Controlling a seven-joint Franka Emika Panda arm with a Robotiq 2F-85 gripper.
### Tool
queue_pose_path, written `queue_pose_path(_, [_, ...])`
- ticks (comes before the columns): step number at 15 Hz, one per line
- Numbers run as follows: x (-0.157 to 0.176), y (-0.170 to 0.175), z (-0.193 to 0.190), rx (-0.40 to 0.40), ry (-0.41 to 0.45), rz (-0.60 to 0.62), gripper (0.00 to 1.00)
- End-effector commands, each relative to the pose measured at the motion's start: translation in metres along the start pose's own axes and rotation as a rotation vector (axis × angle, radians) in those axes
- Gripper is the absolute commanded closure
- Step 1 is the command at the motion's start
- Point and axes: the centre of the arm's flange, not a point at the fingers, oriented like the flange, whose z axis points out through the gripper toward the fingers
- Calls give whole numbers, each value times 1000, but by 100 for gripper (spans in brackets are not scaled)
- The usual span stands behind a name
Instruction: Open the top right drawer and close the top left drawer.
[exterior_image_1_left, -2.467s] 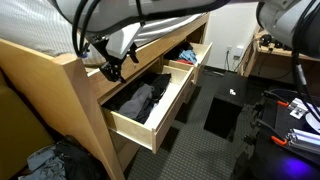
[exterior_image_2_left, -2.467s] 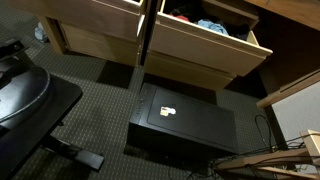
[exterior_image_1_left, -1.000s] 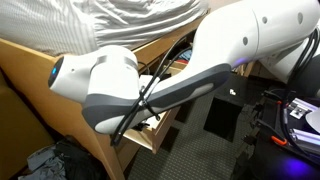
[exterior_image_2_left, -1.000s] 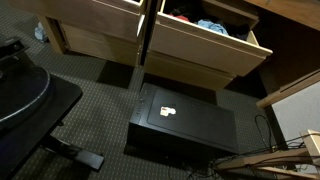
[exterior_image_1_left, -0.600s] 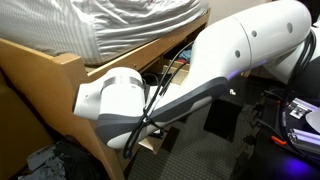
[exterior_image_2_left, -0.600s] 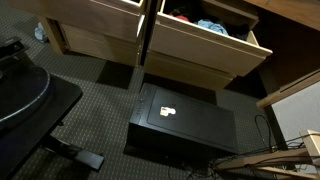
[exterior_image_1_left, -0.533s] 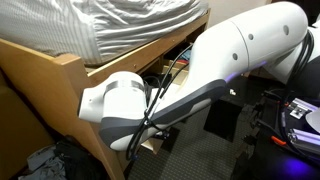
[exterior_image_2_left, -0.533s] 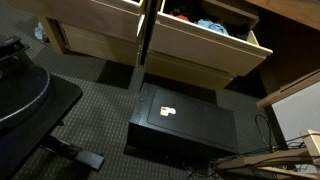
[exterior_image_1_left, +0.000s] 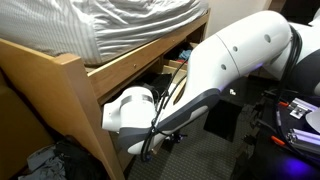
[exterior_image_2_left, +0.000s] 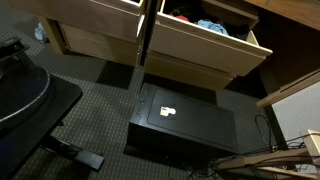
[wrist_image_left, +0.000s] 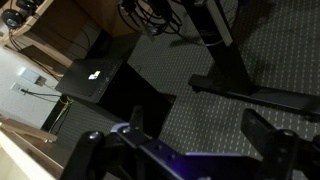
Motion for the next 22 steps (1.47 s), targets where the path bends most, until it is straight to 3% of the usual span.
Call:
queue_pose_path(1, [-1, -4, -1, 50, 70, 47, 0])
queue_pose_path(8, [10, -32, -35, 170, 391, 298, 0])
queue_pose_path(10, [17, -36, -39, 100, 443, 377, 0])
queue_pose_path(13, [28, -38, -48, 63, 529, 530, 0])
queue_pose_path(17, [29, -33, -63, 68, 594, 759, 0])
queue_pose_path(22, [43, -15, -73, 219, 546, 1011, 0])
